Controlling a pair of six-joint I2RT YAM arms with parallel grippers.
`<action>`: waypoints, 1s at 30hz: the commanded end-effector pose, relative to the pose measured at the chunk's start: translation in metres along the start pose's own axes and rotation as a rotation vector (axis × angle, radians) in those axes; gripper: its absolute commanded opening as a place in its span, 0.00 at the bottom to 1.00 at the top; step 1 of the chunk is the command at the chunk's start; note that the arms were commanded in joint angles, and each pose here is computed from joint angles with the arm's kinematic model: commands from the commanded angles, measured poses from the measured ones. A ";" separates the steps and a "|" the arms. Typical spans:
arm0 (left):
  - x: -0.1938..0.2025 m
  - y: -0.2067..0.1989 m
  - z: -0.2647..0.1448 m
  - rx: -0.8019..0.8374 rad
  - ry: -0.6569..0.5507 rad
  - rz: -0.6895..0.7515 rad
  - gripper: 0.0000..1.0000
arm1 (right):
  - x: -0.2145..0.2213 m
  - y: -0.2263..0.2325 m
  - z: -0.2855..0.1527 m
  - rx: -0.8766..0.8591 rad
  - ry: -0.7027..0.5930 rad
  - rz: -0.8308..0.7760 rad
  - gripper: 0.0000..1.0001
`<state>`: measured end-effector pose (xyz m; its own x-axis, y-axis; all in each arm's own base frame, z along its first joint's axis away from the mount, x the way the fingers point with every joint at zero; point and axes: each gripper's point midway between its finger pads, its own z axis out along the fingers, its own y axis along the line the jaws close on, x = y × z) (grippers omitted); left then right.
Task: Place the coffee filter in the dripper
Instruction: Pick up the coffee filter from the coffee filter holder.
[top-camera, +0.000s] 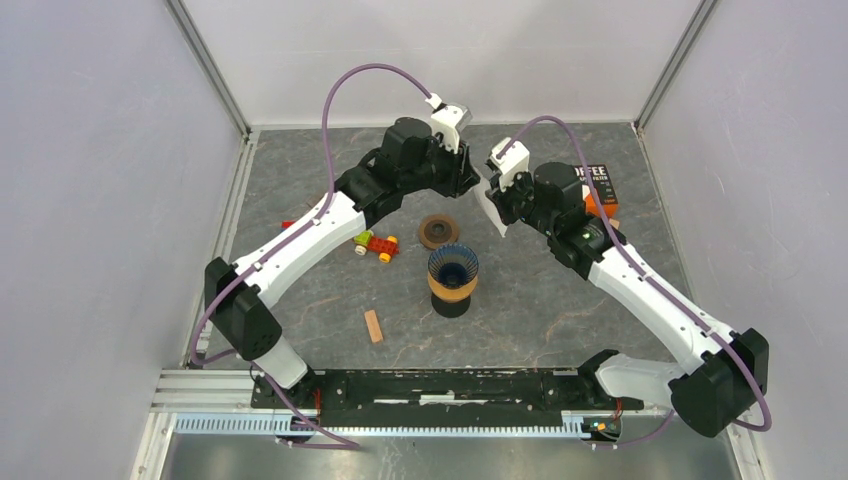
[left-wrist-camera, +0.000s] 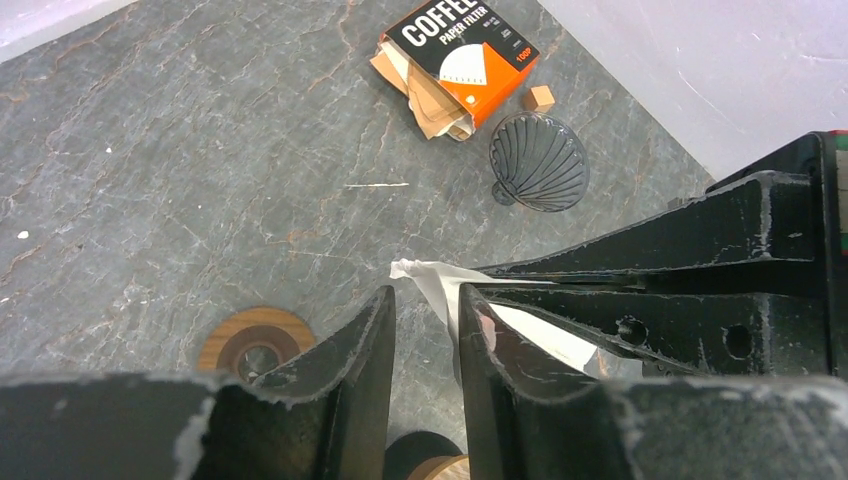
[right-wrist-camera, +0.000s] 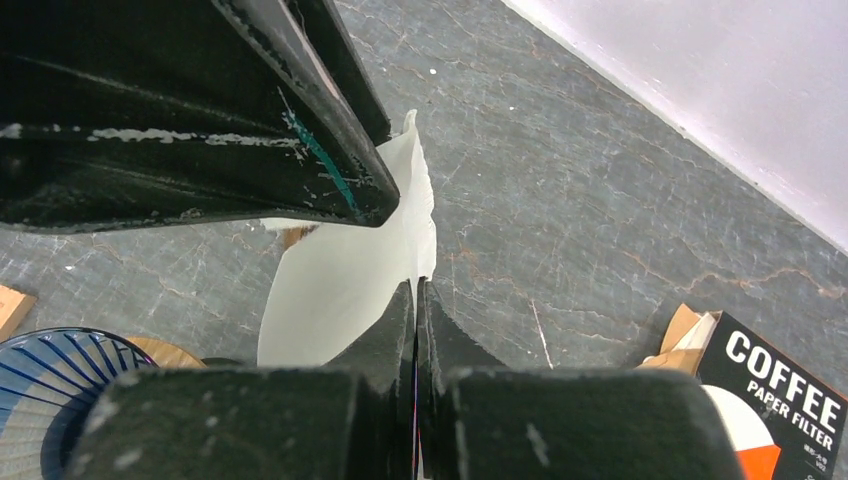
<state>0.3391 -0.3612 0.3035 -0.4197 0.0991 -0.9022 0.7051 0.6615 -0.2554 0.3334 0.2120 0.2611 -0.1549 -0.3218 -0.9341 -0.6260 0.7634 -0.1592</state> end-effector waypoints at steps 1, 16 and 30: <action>-0.013 -0.005 0.003 -0.006 -0.033 -0.038 0.37 | -0.021 -0.013 0.000 0.061 -0.055 0.035 0.00; -0.013 -0.015 0.014 0.009 -0.020 -0.270 0.49 | -0.018 -0.029 0.006 0.173 -0.045 0.136 0.00; 0.000 -0.017 0.023 0.002 0.025 -0.300 0.43 | -0.024 -0.035 0.007 0.213 -0.053 0.190 0.00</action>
<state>0.3388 -0.3828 0.2785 -0.6273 -0.0243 -0.7784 0.5579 0.6833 -0.4709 0.3548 0.1973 0.2519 -0.2738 -0.2071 -0.9392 -0.4560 0.8878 -0.0629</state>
